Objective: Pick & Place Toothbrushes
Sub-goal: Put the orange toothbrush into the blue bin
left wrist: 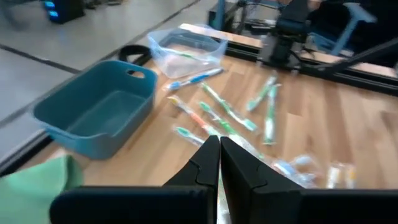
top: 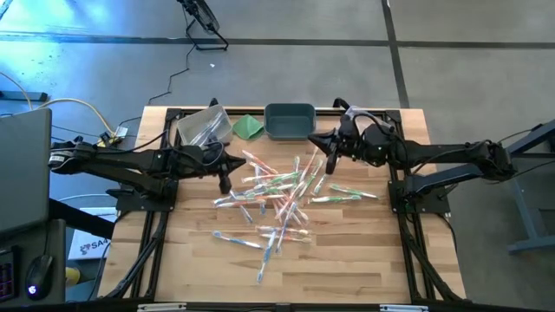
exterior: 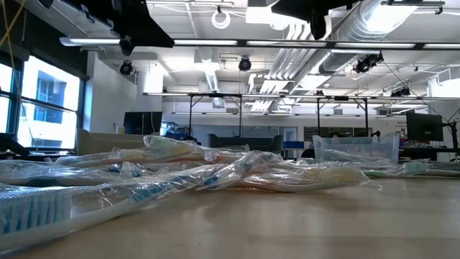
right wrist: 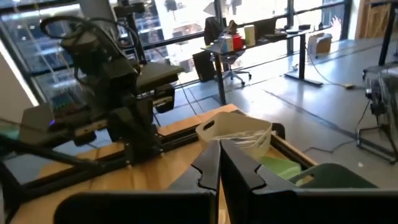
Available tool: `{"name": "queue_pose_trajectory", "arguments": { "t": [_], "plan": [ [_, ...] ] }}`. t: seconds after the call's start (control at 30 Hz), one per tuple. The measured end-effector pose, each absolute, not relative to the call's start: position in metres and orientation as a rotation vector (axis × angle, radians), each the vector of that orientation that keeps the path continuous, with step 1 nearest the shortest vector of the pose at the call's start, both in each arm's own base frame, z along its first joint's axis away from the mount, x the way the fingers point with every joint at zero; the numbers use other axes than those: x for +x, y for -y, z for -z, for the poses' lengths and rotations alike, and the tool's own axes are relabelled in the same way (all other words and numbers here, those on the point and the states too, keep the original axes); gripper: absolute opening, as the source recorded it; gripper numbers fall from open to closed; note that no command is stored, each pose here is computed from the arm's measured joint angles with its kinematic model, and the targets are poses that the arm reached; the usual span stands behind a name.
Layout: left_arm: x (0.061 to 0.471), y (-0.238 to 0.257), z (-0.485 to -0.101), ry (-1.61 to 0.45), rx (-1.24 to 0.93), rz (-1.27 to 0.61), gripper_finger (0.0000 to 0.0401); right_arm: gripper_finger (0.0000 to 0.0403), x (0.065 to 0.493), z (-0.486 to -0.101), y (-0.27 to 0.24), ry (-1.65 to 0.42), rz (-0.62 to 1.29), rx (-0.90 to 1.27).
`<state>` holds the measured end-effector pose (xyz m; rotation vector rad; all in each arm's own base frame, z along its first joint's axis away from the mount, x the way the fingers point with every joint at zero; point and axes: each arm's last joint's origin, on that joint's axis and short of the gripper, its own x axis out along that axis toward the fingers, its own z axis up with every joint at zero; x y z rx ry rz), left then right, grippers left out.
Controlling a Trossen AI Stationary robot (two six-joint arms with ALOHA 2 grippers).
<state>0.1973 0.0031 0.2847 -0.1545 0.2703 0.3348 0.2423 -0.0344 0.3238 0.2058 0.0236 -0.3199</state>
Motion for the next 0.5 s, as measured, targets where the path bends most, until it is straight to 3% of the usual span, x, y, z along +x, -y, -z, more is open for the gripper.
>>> {"name": "queue_pose_trajectory", "arguments": {
  "t": [0.5],
  "plan": [
    [0.1984, -0.002, -0.2874, -0.229, -0.269, -0.31, 0.0002, 0.0003, 0.2417, -0.3161, 0.0339, -0.12, 0.307, 0.112]
  ]
}}
